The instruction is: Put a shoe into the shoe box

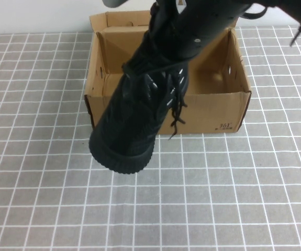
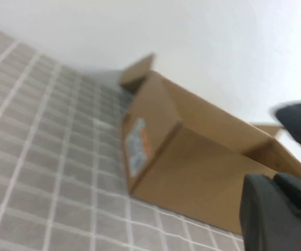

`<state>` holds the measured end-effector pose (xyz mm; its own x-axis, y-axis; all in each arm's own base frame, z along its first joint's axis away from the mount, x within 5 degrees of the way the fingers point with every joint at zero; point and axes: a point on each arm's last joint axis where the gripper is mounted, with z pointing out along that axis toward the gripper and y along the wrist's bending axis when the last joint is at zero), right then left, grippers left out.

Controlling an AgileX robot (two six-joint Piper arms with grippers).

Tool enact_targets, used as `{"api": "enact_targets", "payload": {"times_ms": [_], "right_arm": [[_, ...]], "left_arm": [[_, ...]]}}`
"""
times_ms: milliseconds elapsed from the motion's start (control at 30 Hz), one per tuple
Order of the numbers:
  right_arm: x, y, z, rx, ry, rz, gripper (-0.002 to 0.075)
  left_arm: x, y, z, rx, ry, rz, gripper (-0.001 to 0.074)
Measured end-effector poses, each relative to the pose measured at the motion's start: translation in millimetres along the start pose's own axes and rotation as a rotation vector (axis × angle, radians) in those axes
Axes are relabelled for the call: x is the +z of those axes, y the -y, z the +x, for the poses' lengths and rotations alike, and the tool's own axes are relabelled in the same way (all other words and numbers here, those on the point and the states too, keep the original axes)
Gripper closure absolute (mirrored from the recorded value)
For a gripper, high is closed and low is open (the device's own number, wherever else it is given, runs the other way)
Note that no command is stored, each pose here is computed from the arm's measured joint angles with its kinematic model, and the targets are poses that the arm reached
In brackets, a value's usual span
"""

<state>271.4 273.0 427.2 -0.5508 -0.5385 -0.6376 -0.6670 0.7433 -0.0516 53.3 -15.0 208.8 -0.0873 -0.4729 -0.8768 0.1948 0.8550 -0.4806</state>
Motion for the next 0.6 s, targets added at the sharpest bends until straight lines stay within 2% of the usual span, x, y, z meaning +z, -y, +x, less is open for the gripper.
{"api": "enact_targets", "payload": {"times_ms": [133,267,433,600], "right_arm": [[0.7,-0.2,-8.3,0.010,0.006,0.001,0.0731],[0.8,-0.4,-17.4,0.015,0.033,0.000,0.0731],[0.2,7.0,-24.2,0.034,0.060,0.011,0.0731],[1.1,19.2,-24.7,0.077,0.058,0.030,0.0731]], "left_arm": [[-5.7,21.4,-23.2,0.121,-0.017,0.078,0.0736],[0.2,39.4,-49.6,0.256,-0.076,0.097,0.0736],[27.5,59.4,-82.0,0.447,-0.219,0.115,0.0736],[69.7,78.9,-113.3,0.540,-0.355,0.168,0.0736]]}}
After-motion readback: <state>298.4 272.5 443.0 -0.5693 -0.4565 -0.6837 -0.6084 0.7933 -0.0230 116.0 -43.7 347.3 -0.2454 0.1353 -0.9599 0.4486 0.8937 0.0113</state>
